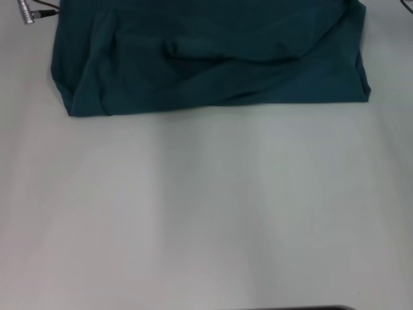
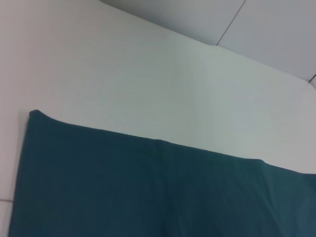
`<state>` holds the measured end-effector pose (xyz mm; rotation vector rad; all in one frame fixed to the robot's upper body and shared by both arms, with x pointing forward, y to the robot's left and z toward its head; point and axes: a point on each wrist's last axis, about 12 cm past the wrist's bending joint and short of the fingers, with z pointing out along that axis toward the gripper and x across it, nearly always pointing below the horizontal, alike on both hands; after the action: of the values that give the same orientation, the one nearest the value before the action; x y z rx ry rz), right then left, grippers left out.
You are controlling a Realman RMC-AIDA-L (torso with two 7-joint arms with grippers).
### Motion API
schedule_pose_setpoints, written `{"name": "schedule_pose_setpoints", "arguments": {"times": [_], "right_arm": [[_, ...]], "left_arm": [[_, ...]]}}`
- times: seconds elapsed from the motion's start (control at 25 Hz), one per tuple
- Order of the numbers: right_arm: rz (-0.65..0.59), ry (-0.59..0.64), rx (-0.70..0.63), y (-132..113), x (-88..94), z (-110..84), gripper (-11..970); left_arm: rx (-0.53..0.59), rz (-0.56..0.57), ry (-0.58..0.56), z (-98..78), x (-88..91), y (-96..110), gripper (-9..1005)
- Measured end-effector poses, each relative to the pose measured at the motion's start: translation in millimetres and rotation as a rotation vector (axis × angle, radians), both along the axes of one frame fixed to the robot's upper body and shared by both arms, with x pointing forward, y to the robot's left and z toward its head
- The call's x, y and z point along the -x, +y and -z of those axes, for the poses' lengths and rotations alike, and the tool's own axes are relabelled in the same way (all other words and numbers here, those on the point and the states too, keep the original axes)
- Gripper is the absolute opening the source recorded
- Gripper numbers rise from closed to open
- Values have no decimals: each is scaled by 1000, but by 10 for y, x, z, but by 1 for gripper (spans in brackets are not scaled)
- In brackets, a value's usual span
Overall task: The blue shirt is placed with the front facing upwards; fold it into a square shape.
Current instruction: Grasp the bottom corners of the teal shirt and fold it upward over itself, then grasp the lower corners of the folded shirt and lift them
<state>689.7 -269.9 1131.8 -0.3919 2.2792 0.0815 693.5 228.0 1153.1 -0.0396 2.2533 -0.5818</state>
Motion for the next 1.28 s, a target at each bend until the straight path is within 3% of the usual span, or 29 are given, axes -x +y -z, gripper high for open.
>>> {"name": "schedule_pose_setpoints", "arguments": {"times": [0.08,0.28,0.44,0.6,0.72,0.96,1.16,1.28], "right_arm": [[-1,9,-20,-2,2,-36,333],[-39,36,-144,-36,56,-210,469],[-101,47,-304,-150,234,-308,594],[-160,44,-423,-323,545,-287,769],[-202,37,-530,-482,851,-237,797],[-236,3,-792,-832,1408,-97,810],[-253,15,-835,-953,1655,42,807],[-277,14,-825,-975,1726,81,807]], "left_arm": [[9,-5,10,10,10,14,147],[44,-47,30,20,52,157,414],[103,-63,25,12,170,322,580],[178,-59,6,-2,364,464,584],[268,-43,7,18,599,607,581],[380,-30,50,162,883,776,571],[351,12,76,366,1116,868,570],[338,18,81,422,1163,885,569]]}}
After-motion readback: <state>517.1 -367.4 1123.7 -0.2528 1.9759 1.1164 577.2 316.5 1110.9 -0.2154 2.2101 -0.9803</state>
